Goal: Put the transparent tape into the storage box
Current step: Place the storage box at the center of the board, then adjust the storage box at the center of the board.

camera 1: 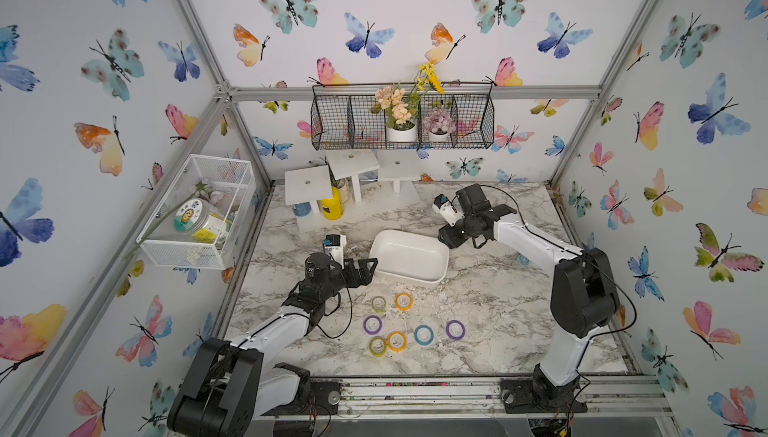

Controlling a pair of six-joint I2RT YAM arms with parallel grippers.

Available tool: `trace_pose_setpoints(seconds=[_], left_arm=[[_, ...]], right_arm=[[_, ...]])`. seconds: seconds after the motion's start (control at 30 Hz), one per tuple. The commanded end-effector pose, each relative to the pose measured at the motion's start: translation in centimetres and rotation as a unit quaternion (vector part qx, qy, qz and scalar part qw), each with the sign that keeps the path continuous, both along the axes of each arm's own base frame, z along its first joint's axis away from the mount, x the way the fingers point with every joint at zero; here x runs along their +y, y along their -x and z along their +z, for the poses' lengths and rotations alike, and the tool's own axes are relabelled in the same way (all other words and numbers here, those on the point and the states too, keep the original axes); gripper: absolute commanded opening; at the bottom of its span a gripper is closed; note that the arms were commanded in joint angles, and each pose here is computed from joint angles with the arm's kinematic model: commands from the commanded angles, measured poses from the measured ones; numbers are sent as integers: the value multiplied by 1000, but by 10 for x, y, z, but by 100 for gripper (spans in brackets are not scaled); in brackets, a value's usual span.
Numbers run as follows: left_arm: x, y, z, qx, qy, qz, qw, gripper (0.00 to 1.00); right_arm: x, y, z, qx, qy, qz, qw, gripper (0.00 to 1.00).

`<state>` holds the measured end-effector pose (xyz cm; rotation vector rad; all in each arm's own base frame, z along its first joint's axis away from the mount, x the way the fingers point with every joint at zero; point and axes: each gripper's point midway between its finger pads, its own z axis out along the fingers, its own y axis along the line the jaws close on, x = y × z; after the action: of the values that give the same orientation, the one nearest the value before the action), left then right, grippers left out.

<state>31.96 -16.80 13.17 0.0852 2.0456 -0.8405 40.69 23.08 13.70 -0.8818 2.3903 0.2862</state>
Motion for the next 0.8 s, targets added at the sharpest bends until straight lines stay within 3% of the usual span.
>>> trace_pose_setpoints(seconds=[0.0,0.13,0.3,0.37,0.4,0.77], left_arm=[[-12,-2,5,-10,-3,-27,1000,99],[-20,-4,-4,5,-8,-39,999,99],[-28,-7,-15,22,-14,-53,998,99],[-31,-7,-18,28,-13,-60,998,99],[-33,-7,-20,31,-14,-65,997,99],[-50,-10,-35,58,-15,-99,993,99]], right_arm=[[-20,8,9,14,-24,-108,994,55],[-26,37,9,37,-45,-153,987,55],[-2,85,15,37,-86,-132,987,58],[7,102,13,44,-98,-122,987,63],[12,111,11,48,-100,-119,987,73],[66,177,-6,84,-108,-63,989,74]])
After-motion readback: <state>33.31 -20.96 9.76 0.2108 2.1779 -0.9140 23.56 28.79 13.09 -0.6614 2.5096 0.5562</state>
